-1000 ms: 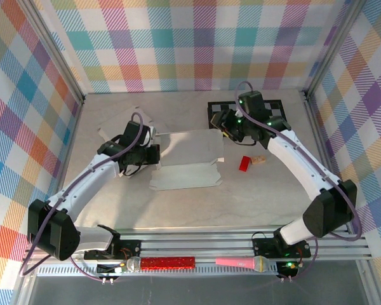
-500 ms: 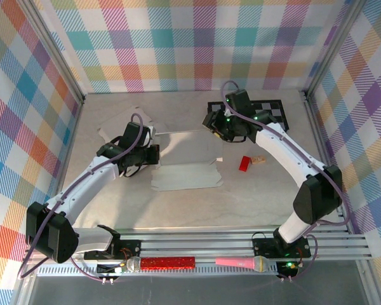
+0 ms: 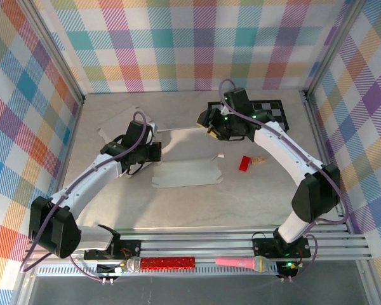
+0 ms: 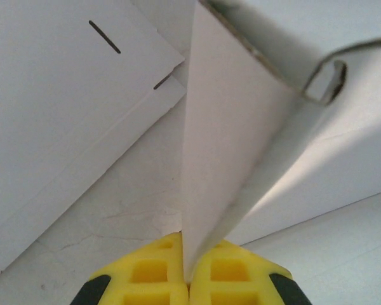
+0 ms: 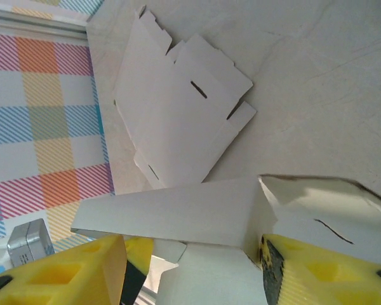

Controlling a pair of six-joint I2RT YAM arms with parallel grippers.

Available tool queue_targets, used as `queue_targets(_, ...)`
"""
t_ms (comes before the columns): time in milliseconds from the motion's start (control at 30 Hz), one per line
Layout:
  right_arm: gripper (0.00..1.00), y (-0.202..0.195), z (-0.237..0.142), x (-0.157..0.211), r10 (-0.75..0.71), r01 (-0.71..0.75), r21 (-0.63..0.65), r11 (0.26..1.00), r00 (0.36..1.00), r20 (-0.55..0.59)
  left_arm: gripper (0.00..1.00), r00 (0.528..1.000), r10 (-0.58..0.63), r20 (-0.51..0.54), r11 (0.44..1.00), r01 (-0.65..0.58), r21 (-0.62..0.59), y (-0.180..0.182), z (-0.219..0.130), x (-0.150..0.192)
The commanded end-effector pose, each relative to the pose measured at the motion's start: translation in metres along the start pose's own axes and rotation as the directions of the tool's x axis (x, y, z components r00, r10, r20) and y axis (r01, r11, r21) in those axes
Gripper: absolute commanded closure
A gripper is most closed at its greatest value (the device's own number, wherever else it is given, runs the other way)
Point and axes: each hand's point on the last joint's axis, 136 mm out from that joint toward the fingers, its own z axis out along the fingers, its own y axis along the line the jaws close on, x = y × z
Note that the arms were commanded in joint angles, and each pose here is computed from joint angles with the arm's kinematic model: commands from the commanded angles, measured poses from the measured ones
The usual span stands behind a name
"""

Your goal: Fold the paper box

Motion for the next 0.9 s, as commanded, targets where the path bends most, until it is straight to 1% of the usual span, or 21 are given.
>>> queue_targets(0,0.42,0.009,-0.036,-0.014,-0.054,0.058,-0.050,0.997,0.996,0.072,1.00,0.996,0.041,0.085,0.999,-0.040,-0.013,-0.004,0.000,-0.025)
queue_targets(100,0.42,-0.007,-0.059,-0.012,-0.093,0.096,-0.015,0.995,0.986,0.136,1.00,0.993,0.047,0.112,0.999,-0.046,-0.014,-0.005,0.002,-0.035)
queue_targets(200,0.43,-0.030,-0.063,0.002,-0.089,0.089,0.012,0.996,0.986,0.141,1.00,0.990,0.056,0.132,0.998,-0.055,-0.013,-0.007,0.003,-0.042)
queue_targets(267,0.47,-0.045,-0.056,0.010,-0.060,0.057,0.027,0.998,0.991,0.119,1.00,0.988,0.060,0.142,0.998,-0.060,-0.009,-0.008,0.002,-0.045)
queue_targets(333,0.51,-0.050,-0.047,0.014,-0.043,0.043,0.004,0.999,0.993,0.107,1.00,0.987,0.062,0.148,0.998,-0.063,-0.001,-0.010,0.002,-0.047)
queue_targets(467,0.53,-0.061,-0.033,0.015,-0.006,0.004,0.017,1.000,0.994,0.108,1.00,0.987,0.065,0.149,0.998,-0.067,0.003,-0.011,0.001,-0.046)
queue_targets(633,0.54,-0.076,-0.012,0.018,-0.001,-0.003,0.052,0.999,0.997,0.081,1.00,0.986,0.064,0.153,0.998,-0.066,0.007,-0.012,-0.001,-0.047)
queue_targets(867,0.58,-0.077,0.010,0.019,0.022,-0.024,0.049,0.999,0.999,0.039,1.00,0.987,0.063,0.149,0.998,-0.066,0.015,-0.014,-0.001,-0.048)
